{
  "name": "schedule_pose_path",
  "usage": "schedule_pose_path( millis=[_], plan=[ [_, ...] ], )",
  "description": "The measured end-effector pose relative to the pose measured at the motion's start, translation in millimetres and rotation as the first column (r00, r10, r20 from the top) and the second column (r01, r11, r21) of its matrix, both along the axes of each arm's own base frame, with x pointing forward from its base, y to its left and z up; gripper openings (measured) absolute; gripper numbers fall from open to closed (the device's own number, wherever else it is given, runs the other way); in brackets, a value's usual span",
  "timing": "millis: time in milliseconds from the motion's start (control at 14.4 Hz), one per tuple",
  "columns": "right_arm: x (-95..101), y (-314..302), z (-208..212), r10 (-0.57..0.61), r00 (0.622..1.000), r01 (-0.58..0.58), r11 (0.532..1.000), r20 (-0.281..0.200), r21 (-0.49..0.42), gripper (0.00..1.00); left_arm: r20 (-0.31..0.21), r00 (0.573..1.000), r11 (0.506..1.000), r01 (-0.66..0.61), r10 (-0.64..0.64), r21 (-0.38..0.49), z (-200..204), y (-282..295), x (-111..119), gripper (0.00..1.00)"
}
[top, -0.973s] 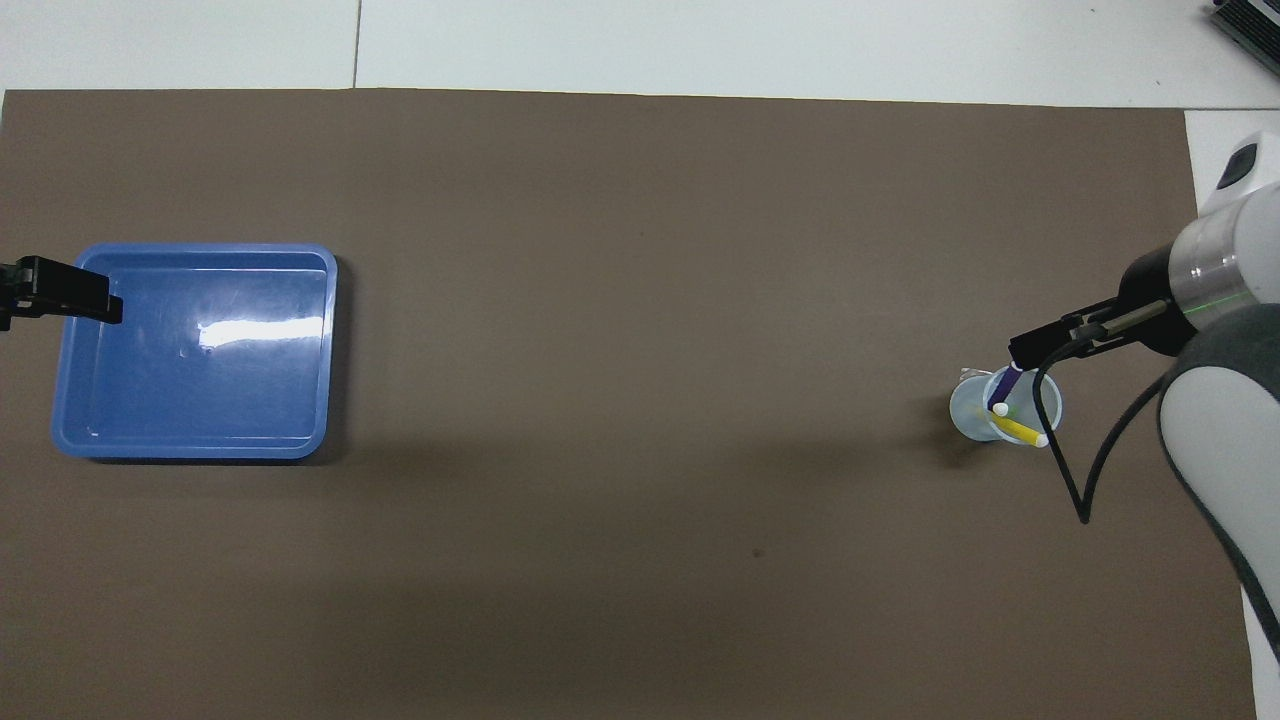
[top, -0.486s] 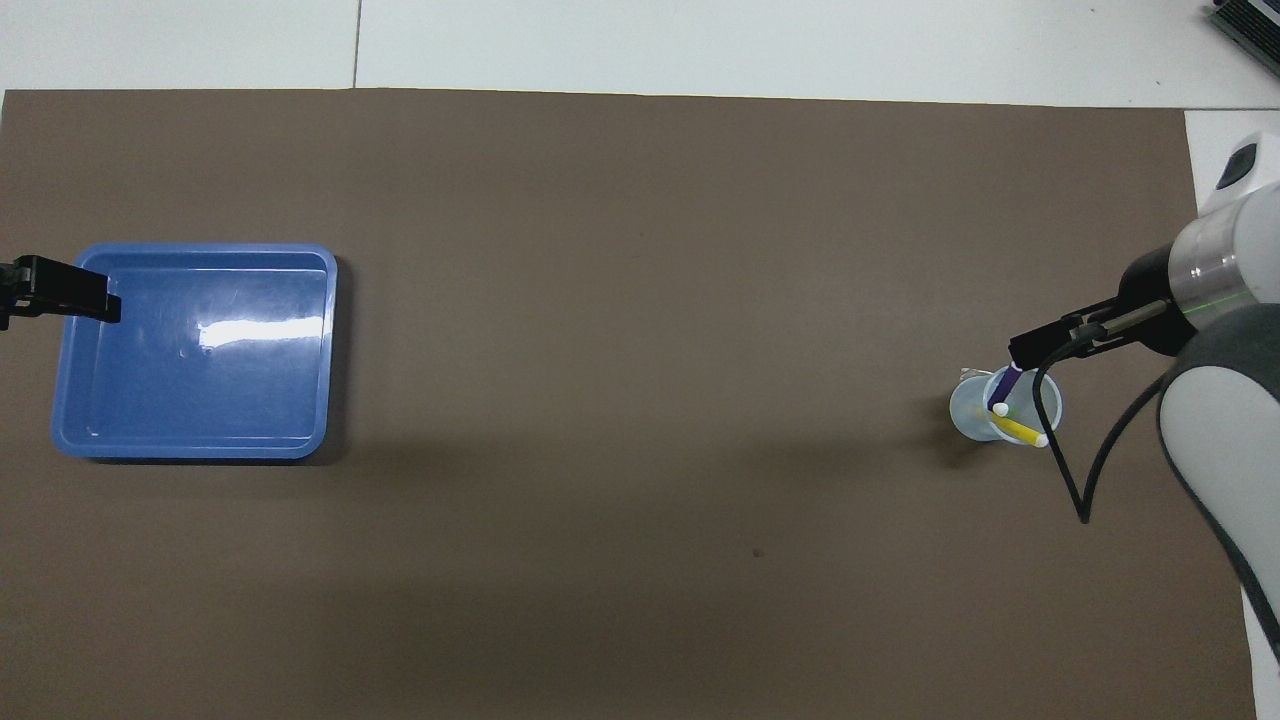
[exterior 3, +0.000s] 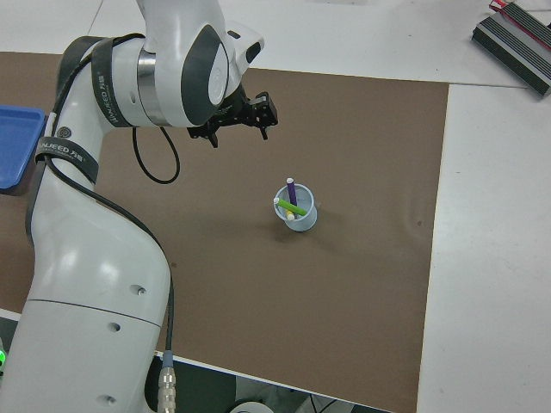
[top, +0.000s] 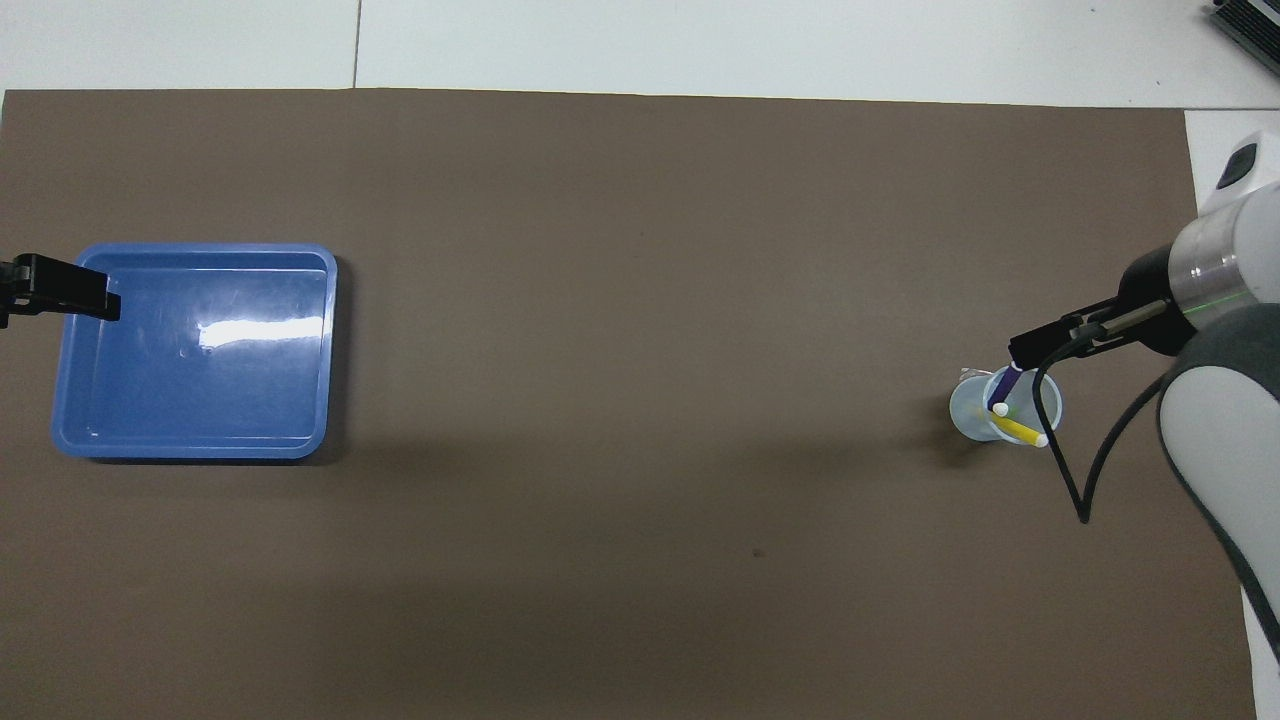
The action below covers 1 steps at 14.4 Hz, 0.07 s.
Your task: Transfer and insert pens with both arms
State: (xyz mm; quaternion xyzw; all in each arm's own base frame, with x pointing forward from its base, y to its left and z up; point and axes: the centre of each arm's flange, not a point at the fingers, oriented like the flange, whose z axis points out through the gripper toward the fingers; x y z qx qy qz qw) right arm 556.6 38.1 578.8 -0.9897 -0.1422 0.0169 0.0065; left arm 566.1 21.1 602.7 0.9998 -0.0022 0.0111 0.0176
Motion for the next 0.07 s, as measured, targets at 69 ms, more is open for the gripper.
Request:
schedule_pose_path(
  millis=[69],
  plan=[
    [0.0,0.0,0.0,0.0,1.0,0.0,1.0,0.0,0.0,1.0,0.0,1.0,1.0,0.0,0.0,0.0,0.0,0.2,0.0,1.0]
  ],
)
